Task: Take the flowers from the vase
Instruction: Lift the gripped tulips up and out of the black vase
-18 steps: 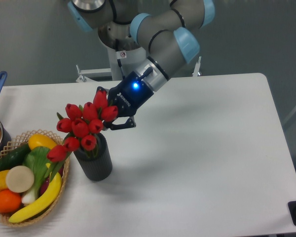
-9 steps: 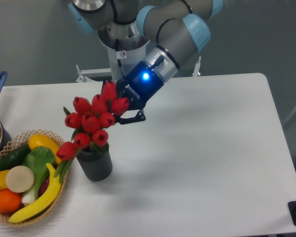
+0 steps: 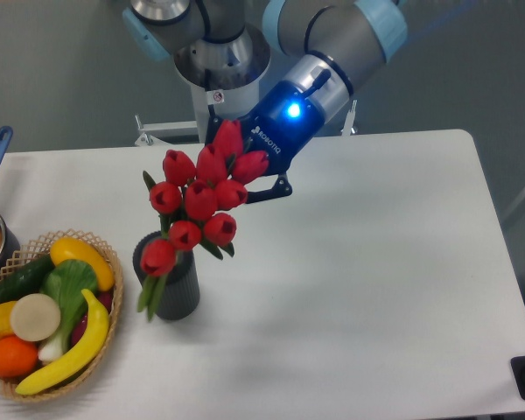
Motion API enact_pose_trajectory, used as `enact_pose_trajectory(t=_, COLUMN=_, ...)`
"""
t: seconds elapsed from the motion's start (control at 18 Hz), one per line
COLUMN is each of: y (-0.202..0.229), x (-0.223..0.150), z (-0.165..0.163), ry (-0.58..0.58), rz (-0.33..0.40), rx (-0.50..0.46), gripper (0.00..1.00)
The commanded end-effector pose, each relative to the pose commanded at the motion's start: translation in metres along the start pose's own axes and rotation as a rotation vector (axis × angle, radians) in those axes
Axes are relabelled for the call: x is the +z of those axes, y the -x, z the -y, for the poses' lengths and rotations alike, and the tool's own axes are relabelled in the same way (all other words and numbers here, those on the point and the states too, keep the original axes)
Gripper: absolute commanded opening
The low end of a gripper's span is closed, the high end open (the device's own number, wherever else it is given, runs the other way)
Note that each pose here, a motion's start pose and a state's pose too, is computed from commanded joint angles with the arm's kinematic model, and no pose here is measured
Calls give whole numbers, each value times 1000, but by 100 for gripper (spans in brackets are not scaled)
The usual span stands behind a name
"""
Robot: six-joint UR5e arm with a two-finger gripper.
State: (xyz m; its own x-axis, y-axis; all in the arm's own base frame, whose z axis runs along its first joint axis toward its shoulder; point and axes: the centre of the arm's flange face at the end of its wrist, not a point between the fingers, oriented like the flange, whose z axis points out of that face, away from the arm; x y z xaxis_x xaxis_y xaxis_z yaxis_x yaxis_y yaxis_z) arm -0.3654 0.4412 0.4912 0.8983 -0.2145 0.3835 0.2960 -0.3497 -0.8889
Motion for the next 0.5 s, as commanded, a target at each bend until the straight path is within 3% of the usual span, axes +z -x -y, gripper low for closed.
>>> enact_pose_trajectory(t=0.28, y=4, x=-9, z=2, ry=-6, rz=18, rx=-6, gripper=6)
enact_pose_trajectory(t=0.5, y=29, x=-49, z=4, ry=-10, rz=122, rx=10, gripper=6)
